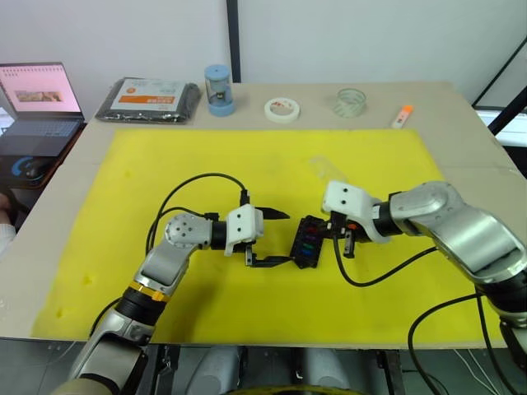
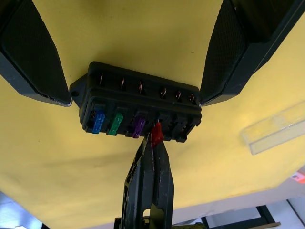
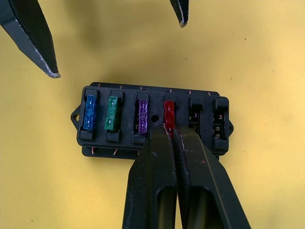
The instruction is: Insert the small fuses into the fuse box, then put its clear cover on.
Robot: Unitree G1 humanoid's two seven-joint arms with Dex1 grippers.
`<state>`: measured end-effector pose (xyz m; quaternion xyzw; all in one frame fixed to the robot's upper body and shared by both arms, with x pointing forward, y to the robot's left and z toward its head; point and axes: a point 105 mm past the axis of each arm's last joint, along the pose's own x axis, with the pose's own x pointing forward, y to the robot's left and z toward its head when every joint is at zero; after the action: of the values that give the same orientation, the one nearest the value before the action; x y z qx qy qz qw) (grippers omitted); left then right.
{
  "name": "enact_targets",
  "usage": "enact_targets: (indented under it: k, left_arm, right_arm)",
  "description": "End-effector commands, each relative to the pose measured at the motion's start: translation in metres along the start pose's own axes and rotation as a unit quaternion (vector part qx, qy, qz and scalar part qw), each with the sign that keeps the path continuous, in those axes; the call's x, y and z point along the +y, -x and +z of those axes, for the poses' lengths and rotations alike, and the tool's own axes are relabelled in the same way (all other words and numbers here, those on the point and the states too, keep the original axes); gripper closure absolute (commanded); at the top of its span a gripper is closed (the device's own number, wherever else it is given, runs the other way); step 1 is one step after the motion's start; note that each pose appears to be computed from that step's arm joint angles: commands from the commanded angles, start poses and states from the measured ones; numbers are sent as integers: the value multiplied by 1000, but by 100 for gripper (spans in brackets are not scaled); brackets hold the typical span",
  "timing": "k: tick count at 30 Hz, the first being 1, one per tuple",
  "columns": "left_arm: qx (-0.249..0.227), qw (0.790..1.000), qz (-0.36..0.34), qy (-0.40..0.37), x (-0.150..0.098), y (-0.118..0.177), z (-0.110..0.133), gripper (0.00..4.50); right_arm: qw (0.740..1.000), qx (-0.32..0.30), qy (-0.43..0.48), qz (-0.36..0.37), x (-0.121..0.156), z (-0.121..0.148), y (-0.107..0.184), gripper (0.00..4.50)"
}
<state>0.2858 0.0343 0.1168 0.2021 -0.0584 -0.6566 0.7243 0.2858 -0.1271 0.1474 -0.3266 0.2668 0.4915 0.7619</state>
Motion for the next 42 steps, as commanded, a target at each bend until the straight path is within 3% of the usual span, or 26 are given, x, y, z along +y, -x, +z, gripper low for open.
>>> enact_targets:
  k: [1, 12, 18, 42]
  left_arm:
    - [-8, 1000, -3, -20, 1, -2, 8, 6]
    - [-7, 1000, -2, -20, 1, -1, 7, 6]
    - [-7, 1000, -1, -19, 1, -1, 7, 0]
    - [-5, 1000, -3, -17, 2, 0, 7, 0]
  right_arm:
    - [1000, -3, 3, -5, -1, 1, 1, 450]
    - [1000, -10, 10, -6, -2, 3, 2, 450]
    - [1000, -13, 12, -7, -2, 4, 2, 281]
    - [998, -66, 24, 1, -7, 22, 17, 281]
